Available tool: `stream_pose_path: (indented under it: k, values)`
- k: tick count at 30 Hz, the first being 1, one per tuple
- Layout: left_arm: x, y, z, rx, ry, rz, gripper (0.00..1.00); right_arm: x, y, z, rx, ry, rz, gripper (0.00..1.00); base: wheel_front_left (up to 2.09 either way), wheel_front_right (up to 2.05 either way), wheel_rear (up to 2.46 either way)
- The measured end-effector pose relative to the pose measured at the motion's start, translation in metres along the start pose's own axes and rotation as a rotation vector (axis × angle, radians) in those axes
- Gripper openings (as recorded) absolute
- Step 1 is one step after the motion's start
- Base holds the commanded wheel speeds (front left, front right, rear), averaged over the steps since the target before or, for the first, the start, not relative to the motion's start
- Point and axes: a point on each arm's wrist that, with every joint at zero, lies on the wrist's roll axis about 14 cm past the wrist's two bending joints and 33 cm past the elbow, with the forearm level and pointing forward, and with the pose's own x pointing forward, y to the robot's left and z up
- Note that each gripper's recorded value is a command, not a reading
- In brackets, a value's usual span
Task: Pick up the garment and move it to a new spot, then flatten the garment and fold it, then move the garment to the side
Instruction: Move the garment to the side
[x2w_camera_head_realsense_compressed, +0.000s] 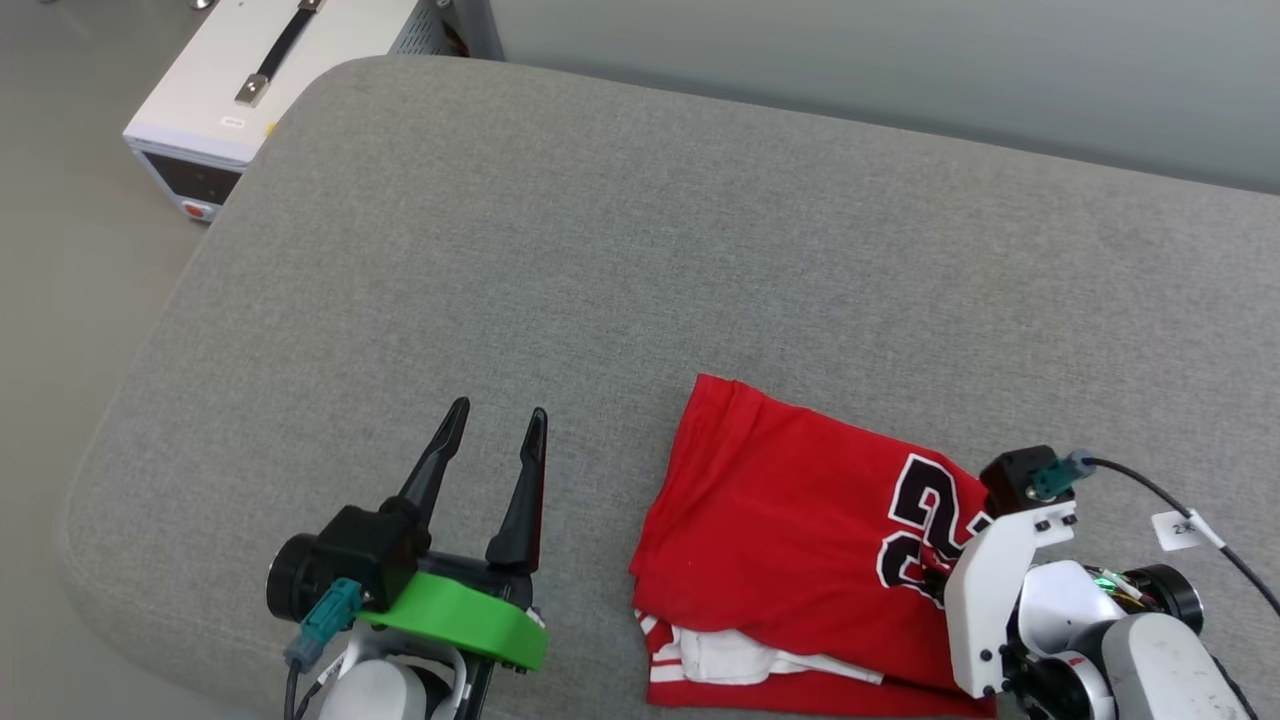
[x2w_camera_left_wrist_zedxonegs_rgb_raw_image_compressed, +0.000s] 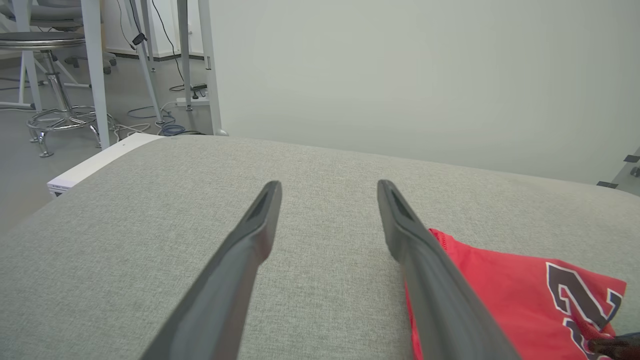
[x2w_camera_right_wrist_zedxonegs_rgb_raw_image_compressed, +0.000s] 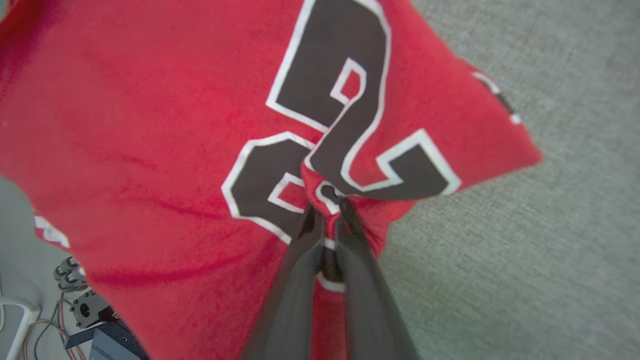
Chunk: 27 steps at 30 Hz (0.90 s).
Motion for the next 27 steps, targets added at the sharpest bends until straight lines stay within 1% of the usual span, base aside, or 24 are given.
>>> stream_pose_path:
  k: [5, 6, 7, 8, 11, 14, 18, 22, 27]
  values:
    - [0.001, -0.007, 0.004, -0.001, -0.014, -0.029, 1.0, -0.014, -0.01, 0.016, -0.102, -0.105, -0.05, 0.0, 0.0, 0.0, 0.0]
    - [0.002, -0.009, 0.004, 0.0, -0.014, -0.04, 1.0, -0.018, -0.015, 0.017, -0.125, -0.12, -0.068, 0.0, 0.0, 0.0, 0.0]
    - [0.002, -0.013, 0.004, 0.001, -0.015, -0.058, 1.0, -0.028, -0.026, 0.018, -0.183, -0.139, -0.11, 0.0, 0.0, 0.0, 0.0]
    - [0.001, -0.016, 0.003, -0.001, -0.013, -0.07, 1.0, -0.034, -0.034, 0.019, -0.217, -0.147, -0.135, 0.0, 0.0, 0.0, 0.0]
    - [0.002, -0.028, 0.001, -0.01, -0.006, -0.109, 1.0, -0.052, -0.052, 0.02, -0.286, -0.162, -0.192, 0.0, 0.0, 0.0, 0.0]
    - [0.006, -0.043, 0.0, -0.021, -0.008, -0.159, 1.0, -0.069, -0.067, 0.016, -0.35, -0.156, -0.243, 0.0, 0.0, 0.0, 0.0]
    - [0.012, -0.068, -0.001, -0.035, -0.007, -0.237, 1.0, -0.098, -0.1, 0.008, -0.444, -0.123, -0.339, 0.0, 0.0, 0.0, 0.0]
    - [0.02, -0.093, -0.004, -0.05, -0.003, -0.315, 1.0, -0.127, -0.135, 0.004, -0.485, -0.092, -0.428, 0.0, 0.0, 0.0, 0.0]
    - [0.039, -0.118, -0.011, -0.051, 0.006, -0.4, 1.0, -0.149, -0.178, 0.006, -0.504, -0.059, -0.521, 0.0, 0.0, 0.0, 0.0]
